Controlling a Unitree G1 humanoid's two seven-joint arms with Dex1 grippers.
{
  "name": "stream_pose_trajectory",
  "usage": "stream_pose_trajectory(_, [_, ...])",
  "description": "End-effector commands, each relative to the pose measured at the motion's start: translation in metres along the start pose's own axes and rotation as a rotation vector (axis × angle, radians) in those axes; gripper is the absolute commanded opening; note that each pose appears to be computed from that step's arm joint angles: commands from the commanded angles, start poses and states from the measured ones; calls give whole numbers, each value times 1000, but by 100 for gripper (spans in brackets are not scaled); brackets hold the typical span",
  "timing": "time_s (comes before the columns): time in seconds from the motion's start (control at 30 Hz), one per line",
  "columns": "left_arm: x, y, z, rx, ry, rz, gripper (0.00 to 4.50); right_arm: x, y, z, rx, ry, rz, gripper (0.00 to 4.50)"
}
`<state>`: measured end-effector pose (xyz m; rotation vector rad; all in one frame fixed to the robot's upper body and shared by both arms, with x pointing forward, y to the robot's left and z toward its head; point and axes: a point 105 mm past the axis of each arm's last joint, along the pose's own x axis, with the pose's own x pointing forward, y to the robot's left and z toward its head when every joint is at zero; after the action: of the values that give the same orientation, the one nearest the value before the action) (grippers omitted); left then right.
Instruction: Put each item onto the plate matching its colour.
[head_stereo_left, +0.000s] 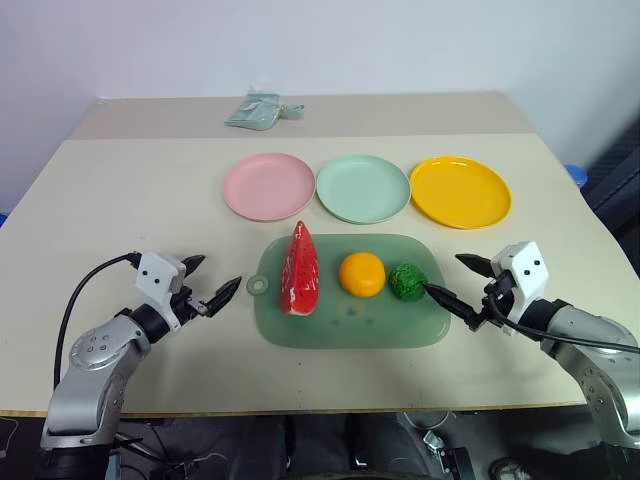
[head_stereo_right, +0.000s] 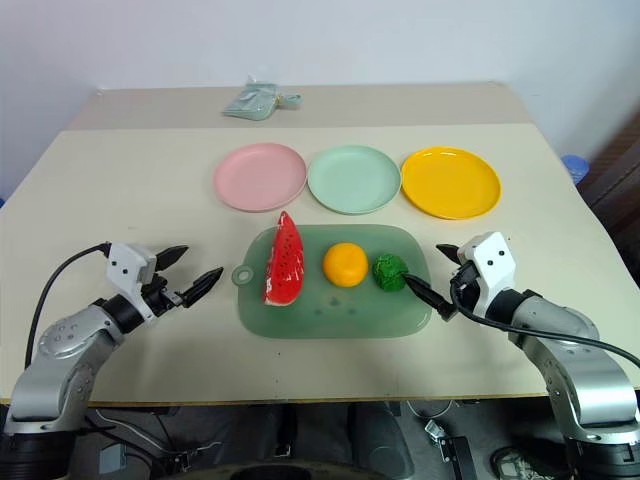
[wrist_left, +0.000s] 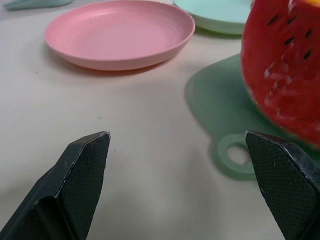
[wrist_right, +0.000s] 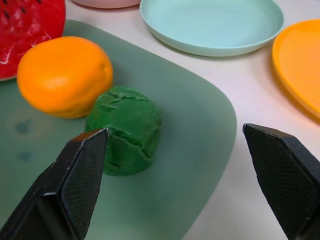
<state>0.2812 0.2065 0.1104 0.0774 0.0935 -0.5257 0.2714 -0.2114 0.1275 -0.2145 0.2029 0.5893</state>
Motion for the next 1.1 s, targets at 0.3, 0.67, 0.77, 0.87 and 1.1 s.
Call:
stream_pose_trajectory(0.3, [55,-65,84,49,-60,-33,442,-1,-3,35,-52,-126,14,441])
stream_pose_trajectory(0.67, [61,-98,70,71,257,-132,442,10,51,53,-48,-161,269,441])
stream_pose_trajectory(0.77, [64,-100,63,27,324,-99,442,12,59,53,-36,-166,298,441])
stream_pose_trajectory(0.87, [65,-104,57,-7,361,-105,442,11,66,51,-25,-159,337,441])
stream_pose_trajectory(1.1, [69,-92,40,-36,444,-26,311,15,69,51,-35,-165,343,450])
